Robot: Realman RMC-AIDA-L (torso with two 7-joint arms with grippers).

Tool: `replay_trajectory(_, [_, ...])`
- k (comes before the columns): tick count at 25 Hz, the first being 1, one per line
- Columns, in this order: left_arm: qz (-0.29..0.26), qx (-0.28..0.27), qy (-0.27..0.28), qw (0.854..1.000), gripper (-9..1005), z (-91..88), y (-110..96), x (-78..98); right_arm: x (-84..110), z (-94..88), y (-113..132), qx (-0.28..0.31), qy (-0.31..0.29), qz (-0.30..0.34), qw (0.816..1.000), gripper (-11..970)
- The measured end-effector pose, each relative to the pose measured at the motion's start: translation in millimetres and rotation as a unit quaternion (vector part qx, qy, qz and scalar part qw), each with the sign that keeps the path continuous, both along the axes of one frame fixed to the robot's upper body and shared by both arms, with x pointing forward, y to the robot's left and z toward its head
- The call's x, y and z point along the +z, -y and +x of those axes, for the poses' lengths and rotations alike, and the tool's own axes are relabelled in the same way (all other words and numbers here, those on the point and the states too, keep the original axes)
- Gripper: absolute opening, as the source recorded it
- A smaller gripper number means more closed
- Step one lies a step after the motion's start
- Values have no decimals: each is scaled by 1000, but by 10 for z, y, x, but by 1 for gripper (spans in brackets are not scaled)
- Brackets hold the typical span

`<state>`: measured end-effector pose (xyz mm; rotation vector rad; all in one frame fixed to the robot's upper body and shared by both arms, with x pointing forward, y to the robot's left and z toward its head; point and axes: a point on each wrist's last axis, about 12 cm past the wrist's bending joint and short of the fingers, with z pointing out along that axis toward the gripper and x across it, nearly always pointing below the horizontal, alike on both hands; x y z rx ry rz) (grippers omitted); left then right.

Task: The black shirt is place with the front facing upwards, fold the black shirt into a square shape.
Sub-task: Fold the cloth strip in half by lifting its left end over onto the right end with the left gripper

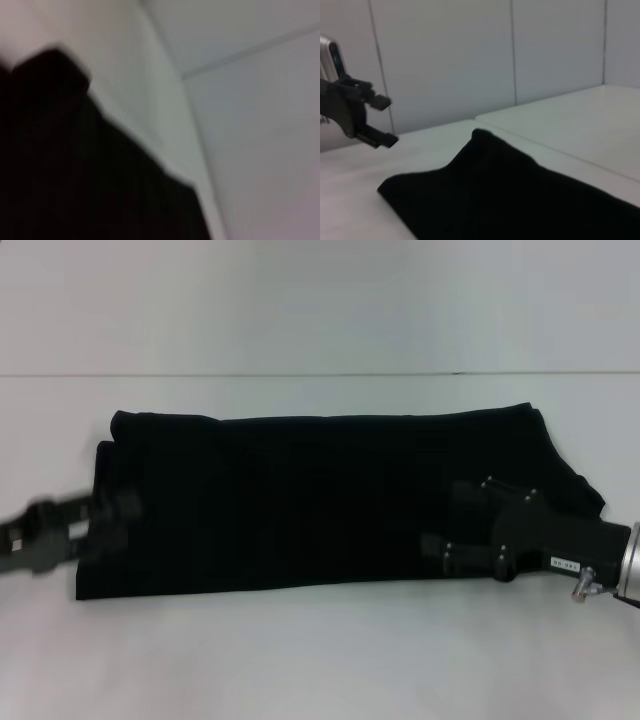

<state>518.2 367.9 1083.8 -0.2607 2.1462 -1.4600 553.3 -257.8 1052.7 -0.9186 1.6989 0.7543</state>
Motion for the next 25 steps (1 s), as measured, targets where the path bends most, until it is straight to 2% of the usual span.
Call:
replay_trajectory(4, [60,-59,-16,996,765,-121,-77,15,-17,-14,-12,4,2,-5,1000,924])
replay_trajectory(7, [88,-78,-26,993,765,-157,-107,5,-10,-4,-21,5,2,-5,1000,923])
replay_trajectory(12, [98,-46,-72,991,765,-151,-176,-52,-10,-1,-54,8,0,-2,1000,922])
replay_trajectory(19, [67,51,-157,984,765,-154,-323,-123,-25,-19,-44,4,-2,-1,1000,922])
replay_trajectory(25, [53,78,-184,978,764,-145,-291,-204,-34,-25,-40,0,-4,1,1000,922])
